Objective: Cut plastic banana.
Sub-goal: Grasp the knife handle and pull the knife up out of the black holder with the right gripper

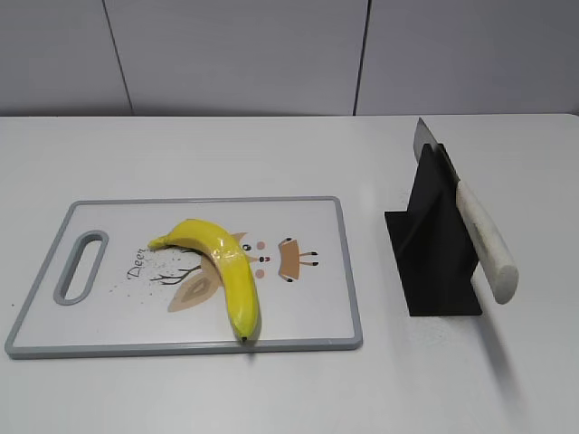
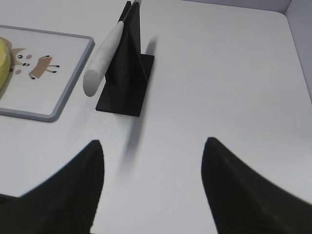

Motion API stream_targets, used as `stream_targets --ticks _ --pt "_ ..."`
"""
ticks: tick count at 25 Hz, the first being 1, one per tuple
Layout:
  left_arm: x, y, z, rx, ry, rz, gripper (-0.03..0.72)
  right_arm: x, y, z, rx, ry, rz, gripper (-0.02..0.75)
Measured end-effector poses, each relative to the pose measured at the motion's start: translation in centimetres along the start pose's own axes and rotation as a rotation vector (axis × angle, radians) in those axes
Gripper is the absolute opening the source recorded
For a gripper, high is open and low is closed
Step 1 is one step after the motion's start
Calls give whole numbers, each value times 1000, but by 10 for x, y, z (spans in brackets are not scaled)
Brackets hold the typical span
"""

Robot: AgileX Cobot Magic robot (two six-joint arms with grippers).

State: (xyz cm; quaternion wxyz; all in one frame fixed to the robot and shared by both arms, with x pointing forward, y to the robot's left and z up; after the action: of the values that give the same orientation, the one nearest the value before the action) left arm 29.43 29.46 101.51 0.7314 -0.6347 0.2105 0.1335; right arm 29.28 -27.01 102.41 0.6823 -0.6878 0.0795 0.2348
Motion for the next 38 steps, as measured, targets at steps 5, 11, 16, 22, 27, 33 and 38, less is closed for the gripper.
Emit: stream_targets --ticks 5,11,16,22,27,33,38 --pt "0 0 0 0 0 0 521 0 0 0 0 0 0 505" --pt "0 0 0 0 0 0 515 0 0 0 0 0 0 505" --pt "0 0 0 0 0 0 513 0 0 0 0 0 0 505" --pt "0 0 0 0 0 0 510 0 0 0 0 0 0 505" --pt "0 0 0 0 0 0 510 0 0 0 0 -1 0 505" --pt "0 0 0 0 0 0 506 0 0 0 0 0 0 505" --pt "0 0 0 0 0 0 503 0 0 0 0 0 0 502"
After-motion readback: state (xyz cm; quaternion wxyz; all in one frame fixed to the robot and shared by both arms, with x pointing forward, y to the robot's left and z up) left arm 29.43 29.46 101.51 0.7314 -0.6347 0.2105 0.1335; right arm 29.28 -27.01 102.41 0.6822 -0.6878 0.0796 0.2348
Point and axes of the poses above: a point on each arm's last joint axis where the gripper is mounted, x pointing out along that axis toward the gripper, z along the wrist's bending axis when the last joint is at zero, y = z × x, the point moved 7 cm from there along x, pointing out along that axis toward the gripper
